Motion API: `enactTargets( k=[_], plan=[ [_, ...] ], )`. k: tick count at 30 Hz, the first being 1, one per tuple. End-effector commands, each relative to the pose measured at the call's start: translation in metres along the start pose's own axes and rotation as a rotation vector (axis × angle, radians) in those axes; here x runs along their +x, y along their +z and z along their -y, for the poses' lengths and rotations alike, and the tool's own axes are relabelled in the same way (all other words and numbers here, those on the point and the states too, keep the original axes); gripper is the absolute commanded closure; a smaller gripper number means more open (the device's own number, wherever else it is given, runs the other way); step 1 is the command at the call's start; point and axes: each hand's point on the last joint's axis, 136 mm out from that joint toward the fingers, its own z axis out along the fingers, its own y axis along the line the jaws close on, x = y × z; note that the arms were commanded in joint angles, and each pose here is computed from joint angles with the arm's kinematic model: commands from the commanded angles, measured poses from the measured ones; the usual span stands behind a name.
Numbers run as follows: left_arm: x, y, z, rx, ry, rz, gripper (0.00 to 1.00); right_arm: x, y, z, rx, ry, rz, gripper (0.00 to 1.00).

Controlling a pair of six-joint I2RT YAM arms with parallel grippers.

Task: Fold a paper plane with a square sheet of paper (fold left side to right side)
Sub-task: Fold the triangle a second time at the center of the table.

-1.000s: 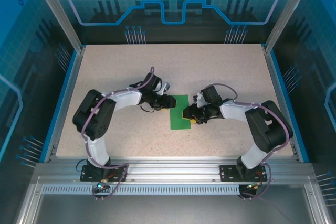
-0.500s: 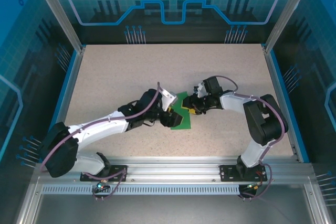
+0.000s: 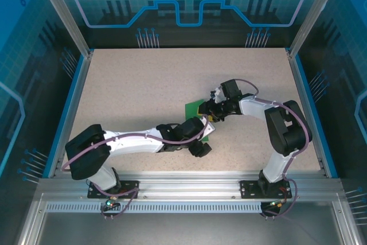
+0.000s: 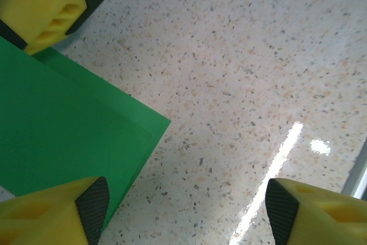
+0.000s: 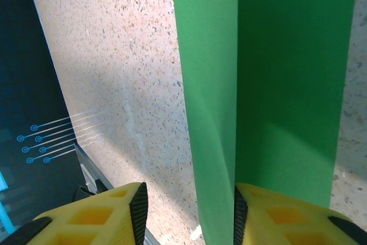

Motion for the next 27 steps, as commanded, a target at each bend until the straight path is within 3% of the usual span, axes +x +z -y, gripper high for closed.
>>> enactTargets(
  k=[1, 17, 20, 27],
  plan=[
    [-0.002, 0.006, -0.01, -0.075, 0.019, -0.022, 0.24, -0.002, 0.0, 0.002, 0.003, 0.01, -0.015, 0.56],
    [-0.001, 0.038, -0.027, -0.212, 0.063, -0.084, 0.24, 0.0, 0.004, 0.007, 0.005, 0.027, -0.02, 0.56],
    [-0.001, 0.04, -0.028, -0.217, 0.068, -0.089, 0.3, 0.0, 0.005, 0.008, 0.006, 0.029, -0.021, 0.56],
    [-0.006, 0.031, -0.029, -0.224, 0.062, -0.066, 0.56, 0.0, 0.005, 0.01, 0.018, 0.028, -0.022, 0.56]
  ],
)
